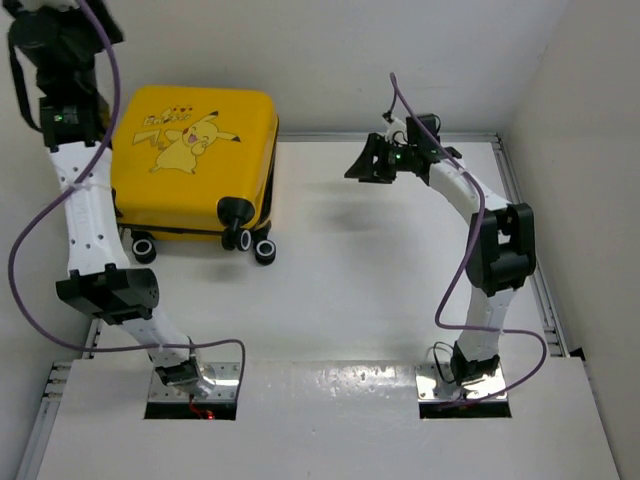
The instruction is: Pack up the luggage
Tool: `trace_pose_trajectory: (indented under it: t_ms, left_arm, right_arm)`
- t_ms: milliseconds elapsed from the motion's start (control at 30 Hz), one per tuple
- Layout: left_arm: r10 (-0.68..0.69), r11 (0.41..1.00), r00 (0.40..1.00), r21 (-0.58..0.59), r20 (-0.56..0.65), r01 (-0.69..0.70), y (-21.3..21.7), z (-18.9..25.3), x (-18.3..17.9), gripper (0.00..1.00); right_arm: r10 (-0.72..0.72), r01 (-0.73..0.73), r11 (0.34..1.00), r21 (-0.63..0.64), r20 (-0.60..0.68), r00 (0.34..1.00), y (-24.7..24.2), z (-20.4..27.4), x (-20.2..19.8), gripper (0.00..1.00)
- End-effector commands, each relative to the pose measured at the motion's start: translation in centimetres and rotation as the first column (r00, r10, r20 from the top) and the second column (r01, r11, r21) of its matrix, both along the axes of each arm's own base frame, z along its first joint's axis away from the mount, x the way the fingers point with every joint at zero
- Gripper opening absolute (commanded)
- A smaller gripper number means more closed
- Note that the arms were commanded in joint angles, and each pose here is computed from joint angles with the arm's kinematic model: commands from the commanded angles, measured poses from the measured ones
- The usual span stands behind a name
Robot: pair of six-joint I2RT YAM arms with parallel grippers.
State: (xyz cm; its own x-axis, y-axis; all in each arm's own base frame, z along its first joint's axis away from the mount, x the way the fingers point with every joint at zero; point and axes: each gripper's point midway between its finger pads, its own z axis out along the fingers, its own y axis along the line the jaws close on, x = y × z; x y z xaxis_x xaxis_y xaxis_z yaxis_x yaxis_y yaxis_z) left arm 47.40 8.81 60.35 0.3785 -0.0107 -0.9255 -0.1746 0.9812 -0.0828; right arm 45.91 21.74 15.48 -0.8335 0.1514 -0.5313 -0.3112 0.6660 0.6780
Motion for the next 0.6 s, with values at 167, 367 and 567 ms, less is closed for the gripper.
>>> trace_pose_trajectory:
  t_ms: [167, 367, 567]
  left_arm:
    - [0.205, 0.972, 0.785, 0.027, -0.584, -0.234, 14.3, -20.5, 0.9, 0.79]
    - [0.121, 0.988, 0.661, 0.027, -0.741, -0.150, 16.0, -28.9, 3.1, 0.68]
    - [-0.141, 0.989, 0.500, -0.147, -0.854, 0.028, 11.4, -39.2, 5.7, 0.61]
  right_arm:
    - [0.224, -0.230, 0.973, 0.014, 0.188, 0.956, 6.7, 5.1, -0.8, 0.63]
    - [0.253, -0.247, 0.968, -0.051, 0.191, 0.948, 7.2, 4.0, -1.6, 0.68]
    - [0.231, -0.218, 0.971, -0.094, 0.174, 0.957, 5.5, 3.1, -1.7, 0.71]
